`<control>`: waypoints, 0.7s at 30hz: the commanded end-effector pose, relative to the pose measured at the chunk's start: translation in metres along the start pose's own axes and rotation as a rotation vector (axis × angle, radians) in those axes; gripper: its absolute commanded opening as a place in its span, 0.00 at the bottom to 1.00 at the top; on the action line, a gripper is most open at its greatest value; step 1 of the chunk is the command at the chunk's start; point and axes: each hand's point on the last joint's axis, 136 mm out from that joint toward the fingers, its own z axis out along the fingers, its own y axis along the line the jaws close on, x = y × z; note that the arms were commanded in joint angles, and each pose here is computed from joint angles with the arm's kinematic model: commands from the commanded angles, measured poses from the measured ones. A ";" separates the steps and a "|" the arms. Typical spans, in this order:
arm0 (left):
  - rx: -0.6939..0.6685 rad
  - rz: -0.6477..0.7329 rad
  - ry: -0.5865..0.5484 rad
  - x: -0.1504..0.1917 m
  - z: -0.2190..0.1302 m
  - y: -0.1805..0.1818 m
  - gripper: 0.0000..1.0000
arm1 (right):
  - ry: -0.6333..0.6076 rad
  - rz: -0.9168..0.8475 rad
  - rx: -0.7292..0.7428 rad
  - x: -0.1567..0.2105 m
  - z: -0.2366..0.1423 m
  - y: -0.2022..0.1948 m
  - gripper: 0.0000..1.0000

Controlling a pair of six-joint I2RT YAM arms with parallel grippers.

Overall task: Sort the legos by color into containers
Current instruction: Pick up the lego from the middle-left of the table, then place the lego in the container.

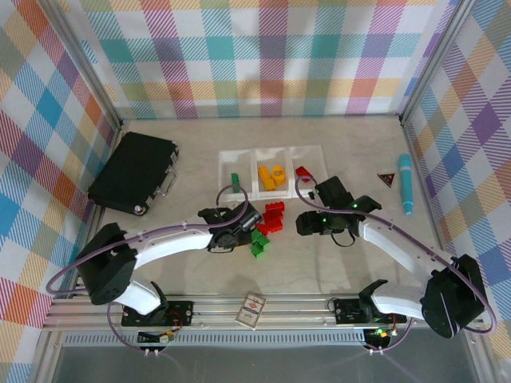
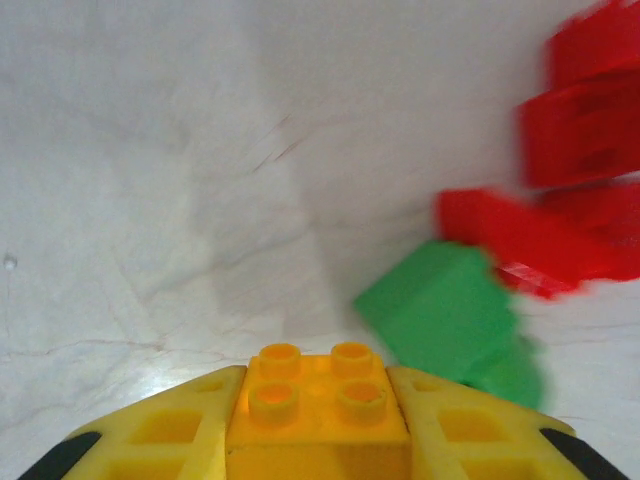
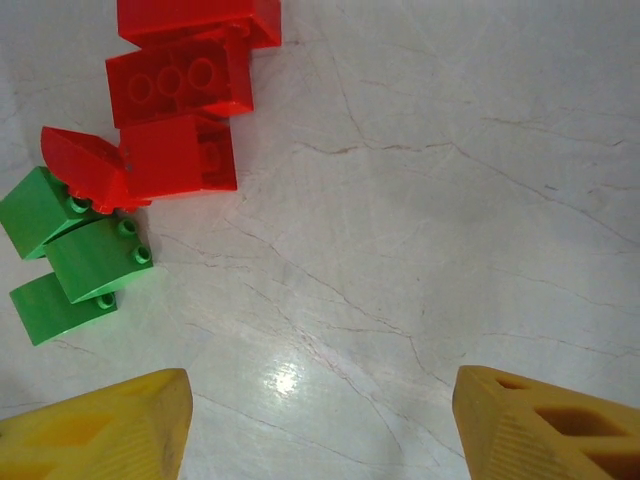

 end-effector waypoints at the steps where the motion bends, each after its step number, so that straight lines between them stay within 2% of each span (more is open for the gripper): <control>1: 0.070 0.062 -0.135 -0.042 -0.043 -0.029 0.30 | -0.070 -0.012 0.028 -0.011 -0.014 -0.003 0.68; 7: 0.107 0.196 -0.270 -0.112 -0.068 -0.092 0.29 | -0.128 0.009 0.038 -0.017 -0.018 -0.006 0.65; 14: 0.150 0.214 -0.295 -0.180 -0.022 -0.135 0.29 | -0.087 0.033 0.029 0.000 -0.006 -0.010 0.64; 21: 0.122 0.243 -0.315 -0.211 0.027 -0.148 0.28 | -0.080 0.058 0.007 0.015 -0.004 -0.012 0.64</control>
